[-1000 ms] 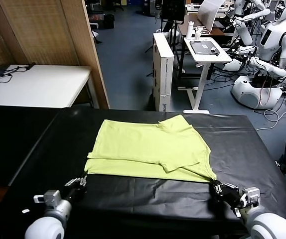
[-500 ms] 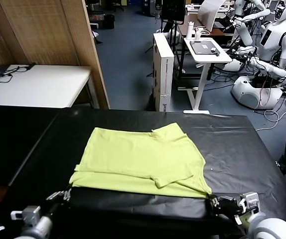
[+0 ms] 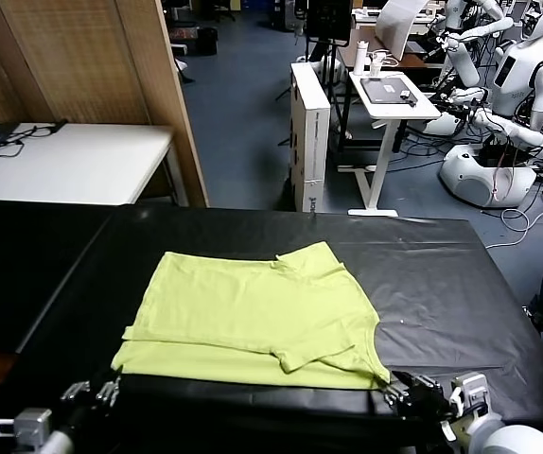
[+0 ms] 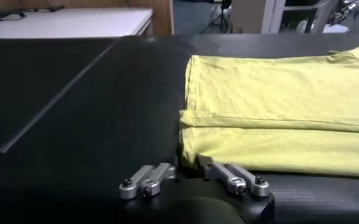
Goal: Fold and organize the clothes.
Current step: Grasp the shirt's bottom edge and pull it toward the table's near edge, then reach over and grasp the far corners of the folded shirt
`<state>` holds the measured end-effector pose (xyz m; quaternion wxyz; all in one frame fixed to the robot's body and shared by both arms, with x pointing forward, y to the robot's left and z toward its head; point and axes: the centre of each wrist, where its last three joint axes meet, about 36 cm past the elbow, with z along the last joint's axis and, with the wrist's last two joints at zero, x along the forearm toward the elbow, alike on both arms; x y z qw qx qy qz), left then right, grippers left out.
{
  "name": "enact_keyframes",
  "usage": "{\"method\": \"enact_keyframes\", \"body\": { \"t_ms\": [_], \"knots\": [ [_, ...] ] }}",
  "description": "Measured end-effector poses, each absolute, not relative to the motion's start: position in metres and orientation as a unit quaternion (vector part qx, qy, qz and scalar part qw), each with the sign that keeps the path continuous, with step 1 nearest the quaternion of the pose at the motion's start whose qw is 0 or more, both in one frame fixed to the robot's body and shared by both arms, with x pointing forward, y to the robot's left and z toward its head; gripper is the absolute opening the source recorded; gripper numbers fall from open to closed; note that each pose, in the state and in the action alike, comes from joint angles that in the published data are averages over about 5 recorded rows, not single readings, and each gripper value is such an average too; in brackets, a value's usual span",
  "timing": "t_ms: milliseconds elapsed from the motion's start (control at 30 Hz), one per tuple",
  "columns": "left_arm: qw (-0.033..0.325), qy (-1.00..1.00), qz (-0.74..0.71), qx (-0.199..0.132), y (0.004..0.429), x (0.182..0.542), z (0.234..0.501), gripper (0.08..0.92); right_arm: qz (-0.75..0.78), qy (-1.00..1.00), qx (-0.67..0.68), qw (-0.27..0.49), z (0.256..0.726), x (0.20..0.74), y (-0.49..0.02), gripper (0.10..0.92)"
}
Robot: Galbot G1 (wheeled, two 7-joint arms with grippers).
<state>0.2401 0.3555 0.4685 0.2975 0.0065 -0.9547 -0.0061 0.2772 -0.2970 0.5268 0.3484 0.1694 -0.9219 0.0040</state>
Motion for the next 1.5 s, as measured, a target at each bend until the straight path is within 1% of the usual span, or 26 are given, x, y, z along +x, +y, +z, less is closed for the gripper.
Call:
{"method": "enact_keyframes", "body": {
  "t_ms": [100,267,400,533,867,1067,1233,1500],
  "knots": [
    [0.291,-0.956,0.024,0.005,0.358,0.257,0.479,0.907,0.01,-0.927,0.176,0.332,0.53,0.294,-0.303,0.907],
    [0.262,-0.963,0.068,-0.013,0.362,0.306,0.492,0.907,0.019,-0.938,0.168,0.302,0.53,0.344,-0.319,0.907],
    [0.243,-0.967,0.077,-0.023,0.367,0.348,0.494,0.907,0.018,-0.946,0.157,0.285,0.527,0.39,-0.326,0.907],
    [0.238,-0.968,0.077,-0.031,0.373,0.389,0.491,0.907,0.022,-0.95,0.147,0.275,0.523,0.432,-0.325,0.907],
    [0.255,-0.963,0.068,-0.054,0.373,0.477,0.472,0.907,0.022,-0.945,0.137,0.295,0.498,0.509,-0.309,0.907],
    [0.27,-0.959,0.062,-0.054,0.373,0.517,0.462,0.907,0.019,-0.939,0.142,0.313,0.481,0.534,-0.292,0.907],
    [0.279,-0.957,0.063,-0.045,0.375,0.537,0.456,0.907,0.02,-0.936,0.141,0.321,0.473,0.547,-0.28,0.907],
    [0.295,-0.953,0.059,-0.035,0.374,0.552,0.44,0.907,0.021,-0.934,0.136,0.329,0.464,0.559,-0.262,0.907]
  ]
}}
